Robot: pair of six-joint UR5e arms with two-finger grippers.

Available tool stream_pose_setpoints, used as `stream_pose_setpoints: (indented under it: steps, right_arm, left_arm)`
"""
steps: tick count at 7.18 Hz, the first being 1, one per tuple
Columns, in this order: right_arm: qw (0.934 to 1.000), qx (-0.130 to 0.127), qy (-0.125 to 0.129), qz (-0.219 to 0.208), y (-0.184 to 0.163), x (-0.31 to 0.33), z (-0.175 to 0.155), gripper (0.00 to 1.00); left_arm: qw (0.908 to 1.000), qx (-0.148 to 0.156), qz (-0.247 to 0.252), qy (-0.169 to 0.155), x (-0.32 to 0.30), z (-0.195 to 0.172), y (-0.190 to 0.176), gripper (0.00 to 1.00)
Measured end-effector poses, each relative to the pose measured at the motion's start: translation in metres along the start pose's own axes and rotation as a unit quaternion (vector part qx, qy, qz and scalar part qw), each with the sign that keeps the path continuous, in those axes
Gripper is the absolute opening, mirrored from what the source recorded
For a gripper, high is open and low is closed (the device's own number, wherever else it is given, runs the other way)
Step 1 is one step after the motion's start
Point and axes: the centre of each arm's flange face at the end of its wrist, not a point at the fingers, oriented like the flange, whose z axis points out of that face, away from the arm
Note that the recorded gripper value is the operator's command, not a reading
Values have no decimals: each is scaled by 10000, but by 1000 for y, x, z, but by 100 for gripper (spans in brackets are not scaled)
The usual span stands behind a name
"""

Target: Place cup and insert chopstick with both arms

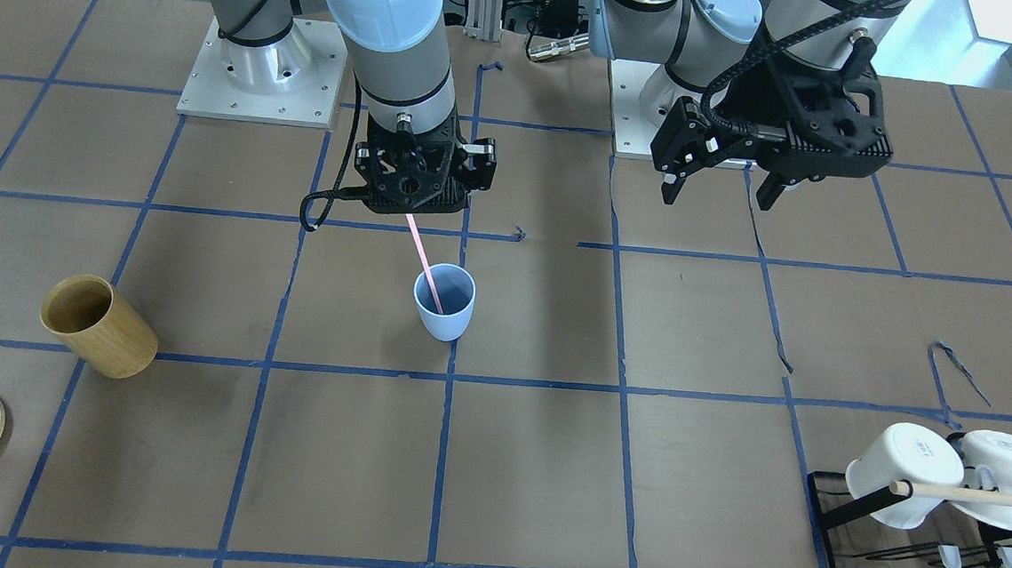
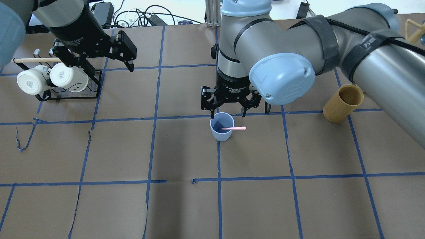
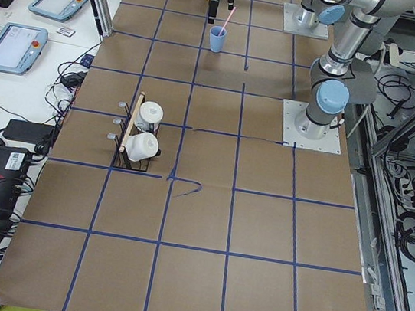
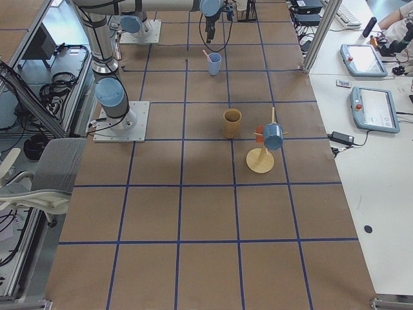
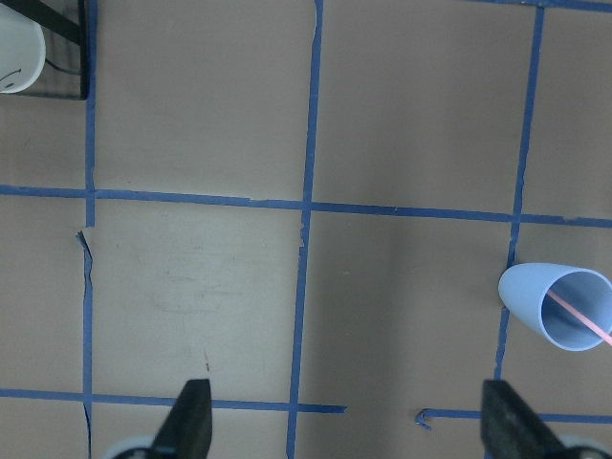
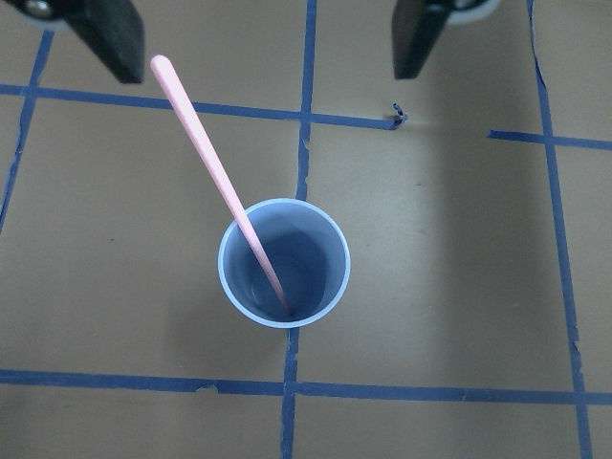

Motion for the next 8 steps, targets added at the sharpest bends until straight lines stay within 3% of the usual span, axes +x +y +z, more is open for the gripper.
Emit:
stream_pose_setpoints:
  steps: [3,5,8]
  right_arm:
    - [9986,531,18,46,-25,33,-51,100]
    - [9929,1092,457,-114,-34,86,-100,100]
    - [9901,1232,673,34,-34,157,-129,100]
  left_arm:
    - [10000,0,0,-5,0,-1,1,100]
    - [10000,1,1,-7,0,-1,1,100]
    - [10000,-9,7,-10,0,-1,2,100]
